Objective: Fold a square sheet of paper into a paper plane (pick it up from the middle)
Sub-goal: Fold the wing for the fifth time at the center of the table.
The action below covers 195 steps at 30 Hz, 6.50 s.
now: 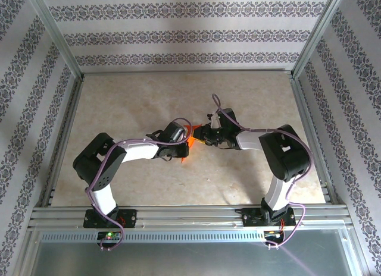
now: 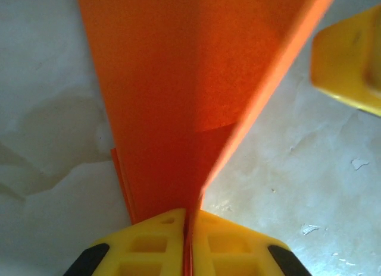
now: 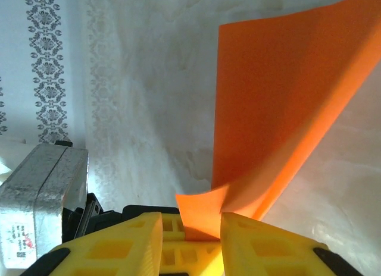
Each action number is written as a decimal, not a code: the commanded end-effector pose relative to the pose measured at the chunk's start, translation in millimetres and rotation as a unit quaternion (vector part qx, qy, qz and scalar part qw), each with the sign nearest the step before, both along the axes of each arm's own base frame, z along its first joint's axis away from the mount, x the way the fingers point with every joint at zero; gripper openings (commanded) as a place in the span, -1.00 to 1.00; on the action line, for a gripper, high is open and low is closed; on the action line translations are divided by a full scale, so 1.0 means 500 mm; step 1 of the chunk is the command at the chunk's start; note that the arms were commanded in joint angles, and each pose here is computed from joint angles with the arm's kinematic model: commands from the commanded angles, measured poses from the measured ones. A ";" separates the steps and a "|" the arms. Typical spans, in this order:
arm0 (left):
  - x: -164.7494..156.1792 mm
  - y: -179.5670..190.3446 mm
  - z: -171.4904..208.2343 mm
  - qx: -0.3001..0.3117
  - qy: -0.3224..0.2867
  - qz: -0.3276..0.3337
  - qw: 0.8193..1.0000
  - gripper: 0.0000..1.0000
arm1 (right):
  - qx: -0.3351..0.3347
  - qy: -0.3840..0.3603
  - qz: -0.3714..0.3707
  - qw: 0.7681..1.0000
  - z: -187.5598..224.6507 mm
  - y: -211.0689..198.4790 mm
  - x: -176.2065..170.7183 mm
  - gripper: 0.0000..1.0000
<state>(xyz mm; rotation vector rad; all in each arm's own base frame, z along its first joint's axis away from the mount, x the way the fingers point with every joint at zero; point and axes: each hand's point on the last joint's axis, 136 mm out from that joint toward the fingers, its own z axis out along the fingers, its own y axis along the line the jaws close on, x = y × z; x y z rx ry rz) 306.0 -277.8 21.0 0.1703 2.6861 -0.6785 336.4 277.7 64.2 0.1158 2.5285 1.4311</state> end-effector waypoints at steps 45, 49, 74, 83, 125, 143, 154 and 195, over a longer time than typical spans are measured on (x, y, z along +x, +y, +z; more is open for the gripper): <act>-0.027 0.011 -0.075 -0.053 0.101 0.025 0.993 -0.85 | 0.004 -0.005 0.050 0.999 -0.033 0.021 -0.044 -0.41; -0.028 0.012 -0.075 -0.052 0.100 0.023 0.993 -0.85 | -0.001 -0.004 0.043 0.999 -0.039 0.023 -0.032 -0.47; 0.001 -0.010 0.012 -0.082 0.066 0.017 0.994 -0.62 | -0.058 0.038 0.019 0.997 -0.111 0.003 -0.022 -0.56; 0.018 -0.010 0.058 -0.109 0.052 0.035 0.992 -0.47 | -0.062 0.044 0.021 0.997 -0.120 0.002 -0.026 -0.56; 0.022 0.018 0.048 0.020 0.012 0.008 1.000 -1.00 | -0.044 -0.026 -0.059 0.997 -0.013 -0.076 0.019 -0.09; -0.011 -0.040 0.013 0.166 -0.026 -0.078 0.983 -1.00 | -0.111 -0.081 -0.190 0.972 0.044 -0.226 0.044 0.06; -0.018 -0.055 0.013 0.195 -0.045 -0.091 0.976 -0.97 | -0.139 -0.076 -0.230 0.960 0.043 -0.271 0.038 0.12; -0.057 -0.133 -0.017 0.263 -0.071 -0.109 0.956 -0.96 | -0.205 0.000 -0.300 0.932 -0.014 -0.364 0.012 0.15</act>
